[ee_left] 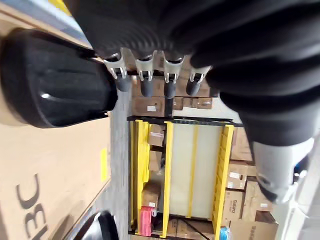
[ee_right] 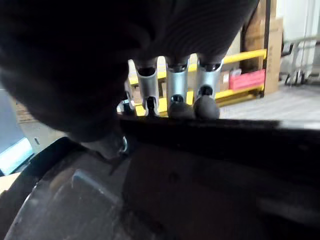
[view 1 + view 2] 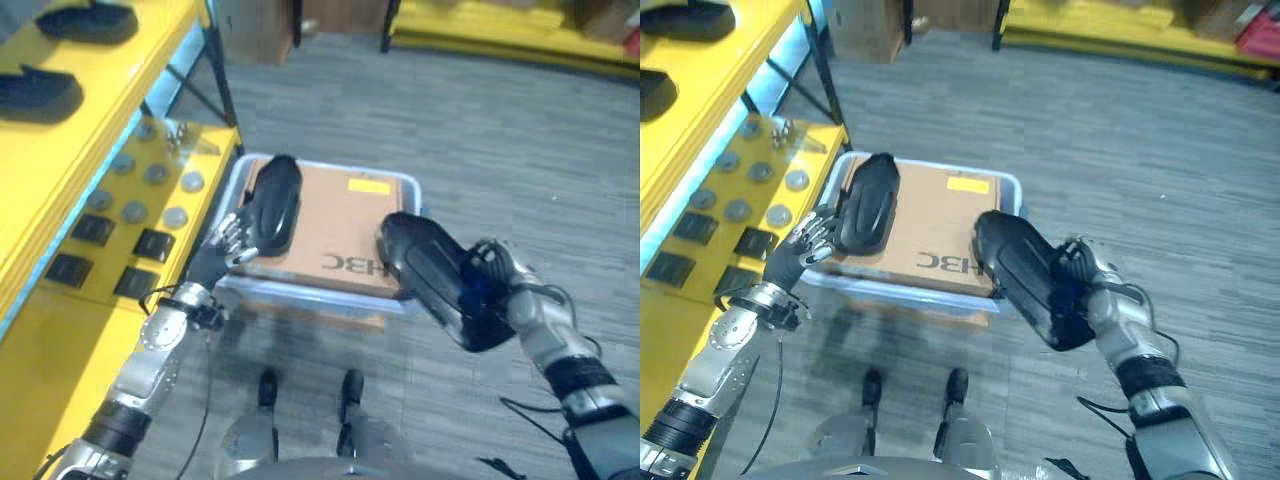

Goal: Move parts from the plastic box to the shelf.

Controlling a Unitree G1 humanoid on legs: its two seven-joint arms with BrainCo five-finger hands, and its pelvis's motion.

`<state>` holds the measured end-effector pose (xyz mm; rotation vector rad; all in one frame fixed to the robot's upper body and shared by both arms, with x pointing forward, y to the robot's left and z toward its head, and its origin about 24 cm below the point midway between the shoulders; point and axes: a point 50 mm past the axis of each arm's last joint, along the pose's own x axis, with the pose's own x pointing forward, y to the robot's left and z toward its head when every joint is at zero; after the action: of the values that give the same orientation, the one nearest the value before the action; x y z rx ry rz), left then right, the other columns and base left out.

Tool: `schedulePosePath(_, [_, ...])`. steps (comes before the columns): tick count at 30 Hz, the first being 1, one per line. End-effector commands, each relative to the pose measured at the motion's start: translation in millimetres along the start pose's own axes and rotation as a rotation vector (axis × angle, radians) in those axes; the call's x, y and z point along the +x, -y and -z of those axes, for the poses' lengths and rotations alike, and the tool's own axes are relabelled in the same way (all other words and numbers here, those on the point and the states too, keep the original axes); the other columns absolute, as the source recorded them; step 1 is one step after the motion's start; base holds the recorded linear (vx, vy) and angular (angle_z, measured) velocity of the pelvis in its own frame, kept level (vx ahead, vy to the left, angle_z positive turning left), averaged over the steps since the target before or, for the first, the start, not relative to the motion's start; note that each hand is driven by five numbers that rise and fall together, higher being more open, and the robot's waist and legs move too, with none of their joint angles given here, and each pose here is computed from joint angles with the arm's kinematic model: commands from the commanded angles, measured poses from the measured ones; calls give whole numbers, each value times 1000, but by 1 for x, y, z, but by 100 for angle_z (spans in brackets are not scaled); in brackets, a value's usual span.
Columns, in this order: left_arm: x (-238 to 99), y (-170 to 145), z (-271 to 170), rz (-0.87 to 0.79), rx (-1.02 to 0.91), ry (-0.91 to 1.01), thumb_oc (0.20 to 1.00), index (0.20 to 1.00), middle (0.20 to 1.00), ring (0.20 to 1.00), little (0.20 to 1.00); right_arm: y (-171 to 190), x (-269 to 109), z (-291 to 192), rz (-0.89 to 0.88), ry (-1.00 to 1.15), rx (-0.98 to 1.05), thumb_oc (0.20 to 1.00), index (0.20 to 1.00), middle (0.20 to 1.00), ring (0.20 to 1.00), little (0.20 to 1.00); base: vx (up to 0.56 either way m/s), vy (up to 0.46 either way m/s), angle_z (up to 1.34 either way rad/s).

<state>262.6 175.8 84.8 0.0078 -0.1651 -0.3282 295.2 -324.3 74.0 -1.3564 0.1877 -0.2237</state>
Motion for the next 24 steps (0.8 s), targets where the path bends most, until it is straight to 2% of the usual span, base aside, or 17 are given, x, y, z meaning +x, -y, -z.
schedulePosePath(1, [9, 16, -10, 95, 45, 57, 1000, 1000, 1000, 1000, 1000, 49, 13, -15, 209, 105, -45, 200, 200, 200, 200, 200, 22, -34, -9])
schedulePosePath(5, [11, 19, -5, 91, 28, 39, 1000, 1000, 1000, 1000, 1000, 54, 10, -18, 234, 126, -48, 200, 200, 200, 200, 200, 24, -27, -20])
schedulePosePath(9, [14, 41, 11, 73, -117, -15, 1000, 1000, 1000, 1000, 1000, 75, -4, -45, 412, 250, 10, 200, 200, 200, 200, 200, 10, -50, -2])
schedulePosePath(13, [18, 54, 17, 89, -178, -38, 1000, 1000, 1000, 1000, 1000, 90, -19, -71, 542, 370, 93, 200, 200, 200, 200, 200, 18, -28, -16])
schedulePosePath(24, [32, 77, 21, 71, -211, -55, 1000, 1000, 1000, 1000, 1000, 96, -53, -131, 645, 640, 257, 200, 200, 200, 200, 200, 0, 0, 0])
